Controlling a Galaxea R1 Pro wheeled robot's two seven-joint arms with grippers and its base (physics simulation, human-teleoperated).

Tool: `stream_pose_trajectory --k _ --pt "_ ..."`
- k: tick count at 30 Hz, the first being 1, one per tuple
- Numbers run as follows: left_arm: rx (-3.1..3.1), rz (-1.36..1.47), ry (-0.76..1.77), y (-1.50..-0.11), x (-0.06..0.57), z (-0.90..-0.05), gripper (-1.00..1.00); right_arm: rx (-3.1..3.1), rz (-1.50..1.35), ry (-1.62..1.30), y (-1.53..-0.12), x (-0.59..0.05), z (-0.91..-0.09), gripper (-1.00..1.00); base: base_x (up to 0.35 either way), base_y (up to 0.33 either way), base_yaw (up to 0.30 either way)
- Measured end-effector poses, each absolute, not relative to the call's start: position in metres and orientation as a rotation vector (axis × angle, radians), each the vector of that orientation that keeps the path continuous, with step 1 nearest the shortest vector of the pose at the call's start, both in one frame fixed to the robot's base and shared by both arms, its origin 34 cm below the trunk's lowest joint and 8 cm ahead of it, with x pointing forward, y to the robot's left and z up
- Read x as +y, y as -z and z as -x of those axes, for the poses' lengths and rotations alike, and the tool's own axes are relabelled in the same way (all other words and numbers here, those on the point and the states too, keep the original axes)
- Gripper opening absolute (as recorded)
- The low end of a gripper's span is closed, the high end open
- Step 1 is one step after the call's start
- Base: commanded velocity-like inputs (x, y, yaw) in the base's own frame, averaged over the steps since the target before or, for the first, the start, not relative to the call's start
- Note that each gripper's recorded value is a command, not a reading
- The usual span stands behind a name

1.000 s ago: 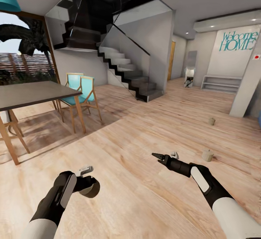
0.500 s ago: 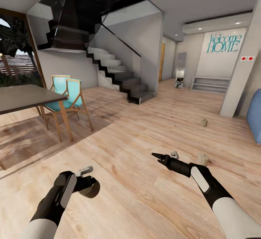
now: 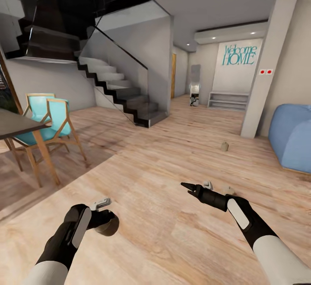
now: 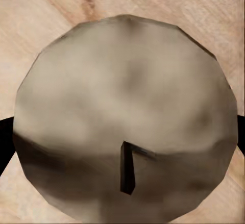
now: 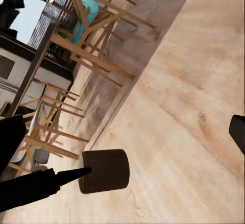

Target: Place each of the two pumpkins and all three candles from the living room inside a cabinet in the living room (use any cabinet), then make sure every cabinet is closed, and position the cauldron so it is next to a table in the living room.

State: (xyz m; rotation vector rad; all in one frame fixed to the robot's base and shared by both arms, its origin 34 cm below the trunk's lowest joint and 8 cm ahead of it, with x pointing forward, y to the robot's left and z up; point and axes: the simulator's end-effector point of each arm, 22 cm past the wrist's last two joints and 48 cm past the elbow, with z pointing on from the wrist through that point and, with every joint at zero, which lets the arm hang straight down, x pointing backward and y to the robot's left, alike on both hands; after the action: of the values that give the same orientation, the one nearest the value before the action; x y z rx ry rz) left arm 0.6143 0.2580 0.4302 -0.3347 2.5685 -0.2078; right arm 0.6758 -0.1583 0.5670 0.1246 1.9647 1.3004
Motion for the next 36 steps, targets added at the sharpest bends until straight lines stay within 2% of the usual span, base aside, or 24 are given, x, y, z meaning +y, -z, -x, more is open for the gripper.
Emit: stream_pose_trajectory --k 21,36 --pt "2.552 0.332 0.211 -0.439 0.258 -0.616 -1.0 1.924 -0.15 -1.297 -0.582 -0.169 -0.68 1.0 0.323 0.0 -0.27" --pt "2.543 0.328 0.219 -0.444 0.257 -0.616 -1.0 1.915 -0.147 -1.295 -0.587 -0.17 -0.679 1.0 0.036 0.0 -0.27"
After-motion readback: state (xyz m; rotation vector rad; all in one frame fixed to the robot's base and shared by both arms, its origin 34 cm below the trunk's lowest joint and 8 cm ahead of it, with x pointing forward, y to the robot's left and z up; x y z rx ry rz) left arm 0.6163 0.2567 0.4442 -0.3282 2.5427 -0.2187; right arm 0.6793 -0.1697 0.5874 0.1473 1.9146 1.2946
